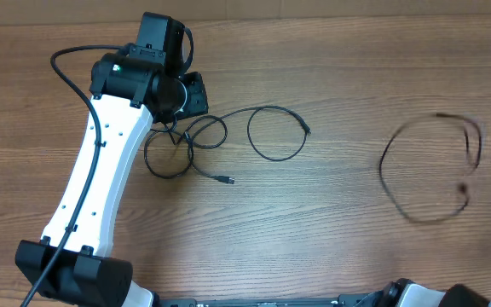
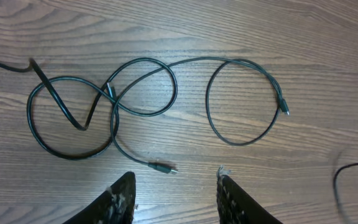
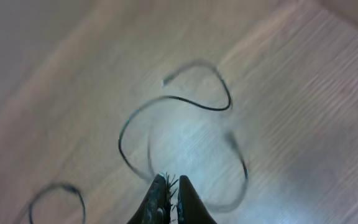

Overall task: Untangle cables
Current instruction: 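Lay the separated cable on the right side and open the right gripper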

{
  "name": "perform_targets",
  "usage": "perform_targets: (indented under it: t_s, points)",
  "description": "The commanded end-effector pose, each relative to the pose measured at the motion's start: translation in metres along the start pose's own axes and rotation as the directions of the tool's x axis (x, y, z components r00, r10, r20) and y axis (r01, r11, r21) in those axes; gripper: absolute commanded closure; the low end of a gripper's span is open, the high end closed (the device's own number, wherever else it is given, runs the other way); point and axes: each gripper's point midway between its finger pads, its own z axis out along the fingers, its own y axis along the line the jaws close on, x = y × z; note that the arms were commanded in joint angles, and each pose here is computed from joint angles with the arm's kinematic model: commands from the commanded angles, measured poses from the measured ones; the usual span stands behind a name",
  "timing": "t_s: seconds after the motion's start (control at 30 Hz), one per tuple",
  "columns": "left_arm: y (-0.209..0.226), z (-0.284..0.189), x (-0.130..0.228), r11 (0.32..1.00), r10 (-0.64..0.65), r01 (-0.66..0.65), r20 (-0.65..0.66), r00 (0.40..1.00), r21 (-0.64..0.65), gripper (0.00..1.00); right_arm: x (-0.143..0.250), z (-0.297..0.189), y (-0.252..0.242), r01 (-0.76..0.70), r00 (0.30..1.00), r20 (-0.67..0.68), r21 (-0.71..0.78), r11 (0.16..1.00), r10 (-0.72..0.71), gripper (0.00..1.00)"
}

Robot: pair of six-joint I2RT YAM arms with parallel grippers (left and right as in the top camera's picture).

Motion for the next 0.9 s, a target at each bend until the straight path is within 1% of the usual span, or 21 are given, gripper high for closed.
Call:
perform_targets:
  t_s: [0.0, 0.1, 0.17, 0.23, 0.37, 0.4, 0.5, 0.63, 0.67, 0.8, 0.87]
  points:
    - [0.001, -0.001, -0.004, 1.0, -0.002, 0.002, 0.012, 1.0, -0.004, 0.58, -0.013, -0.012, -0.004, -0.058, 0.995, 0.078, -0.013, 0.998, 0.059, 0.96]
    - [0.001, -0.001, -0.004, 1.0, -0.002, 0.002, 0.012, 1.0, -0.004, 0.58, -0.02, -0.009, 0.0, -0.055, 0.994, 0.093, -0.031, 0.998, 0.058, 0.96]
    - [0.001, -0.001, -0.004, 1.0, -0.002, 0.002, 0.012, 1.0, -0.004, 0.58, -0.016, -0.004, 0.006, -0.052, 0.997, 0.055, -0.064, 0.997, 0.056, 0.88]
    - [0.001, -0.001, -0.004, 1.0, -0.002, 0.002, 0.012, 1.0, -0.004, 0.58, -0.007, 0.006, 0.013, -0.057, 0.998, -0.012, -0.095, 0.994, 0.056, 0.83]
    - [0.001, -0.001, -0.004, 1.0, -0.002, 0.002, 0.012, 1.0, -0.004, 0.58, 0.009, 0.026, 0.019, -0.069, 0.989, -0.14, -0.116, 0.991, 0.052, 0.82]
    - [0.001, -0.001, -0.004, 1.0, -0.002, 0.002, 0.012, 1.0, -0.004, 0.58, 0.014, 0.031, 0.021, -0.067, 0.984, -0.174, -0.116, 0.991, 0.046, 0.8]
    - [0.001, -0.001, -0.004, 1.0, -0.003, 0.003, 0.011, 1.0, -0.004, 0.58, 0.032, 0.048, 0.035, 0.021, 0.959, -0.277, -0.159, 0.987, -0.065, 0.71]
    - [0.001, -0.001, -0.004, 1.0, -0.003, 0.003, 0.012, 1.0, -0.004, 0.58, 0.054, 0.069, 0.054, 0.117, 0.909, -0.374, -0.195, 0.974, -0.184, 0.59]
    - [0.001, -0.001, -0.004, 1.0, -0.002, 0.002, 0.012, 1.0, -0.004, 0.58, 0.059, 0.074, 0.06, 0.139, 0.893, -0.396, -0.205, 0.969, -0.211, 0.59]
    - [0.001, -0.001, -0.004, 1.0, -0.002, 0.002, 0.011, 1.0, -0.004, 0.58, 0.082, 0.094, 0.086, 0.202, 0.831, -0.47, -0.24, 0.95, -0.296, 0.49]
    - [0.001, -0.001, -0.004, 1.0, -0.002, 0.002, 0.011, 1.0, -0.004, 0.58, 0.092, 0.104, 0.096, 0.226, 0.802, -0.5, -0.249, 0.942, -0.325, 0.48]
